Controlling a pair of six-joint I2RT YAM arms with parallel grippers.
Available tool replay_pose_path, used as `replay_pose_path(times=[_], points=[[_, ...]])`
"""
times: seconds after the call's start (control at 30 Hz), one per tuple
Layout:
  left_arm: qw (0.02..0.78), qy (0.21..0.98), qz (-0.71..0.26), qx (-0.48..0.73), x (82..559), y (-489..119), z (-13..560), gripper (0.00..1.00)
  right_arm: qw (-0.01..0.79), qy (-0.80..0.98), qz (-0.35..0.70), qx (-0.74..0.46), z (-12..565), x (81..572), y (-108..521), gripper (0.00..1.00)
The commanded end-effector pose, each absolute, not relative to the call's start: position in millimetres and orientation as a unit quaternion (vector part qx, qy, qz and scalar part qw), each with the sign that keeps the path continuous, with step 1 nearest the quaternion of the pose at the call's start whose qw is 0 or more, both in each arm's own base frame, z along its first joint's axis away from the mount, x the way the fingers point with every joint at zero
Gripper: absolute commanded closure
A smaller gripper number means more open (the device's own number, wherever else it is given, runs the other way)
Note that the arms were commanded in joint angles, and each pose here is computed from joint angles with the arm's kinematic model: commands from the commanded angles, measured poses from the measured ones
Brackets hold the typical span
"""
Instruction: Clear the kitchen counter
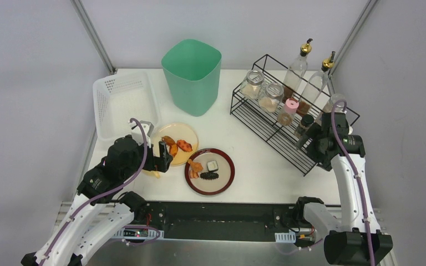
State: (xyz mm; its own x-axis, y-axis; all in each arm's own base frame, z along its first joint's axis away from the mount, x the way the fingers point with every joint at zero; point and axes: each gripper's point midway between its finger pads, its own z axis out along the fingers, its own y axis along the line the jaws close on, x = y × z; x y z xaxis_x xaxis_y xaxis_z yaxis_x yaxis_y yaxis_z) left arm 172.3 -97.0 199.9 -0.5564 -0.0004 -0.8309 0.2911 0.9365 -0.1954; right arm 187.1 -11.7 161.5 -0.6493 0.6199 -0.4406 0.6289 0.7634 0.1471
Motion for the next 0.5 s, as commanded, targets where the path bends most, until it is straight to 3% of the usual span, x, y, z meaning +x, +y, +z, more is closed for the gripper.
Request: replay_pose_path(times=[0.0, 0.47], points=[[0.466, 0.866, -0.160, 0.085, 174, -99, 206, 0.00, 0.295, 0.901, 0.001, 0.318, 173, 216, -18, 0.06], [0.456, 0.874, -0.146, 0.084, 178, -97, 201, 0.00, 0.337, 0.898, 0.016, 0.283, 168, 250, -18, 0.06]])
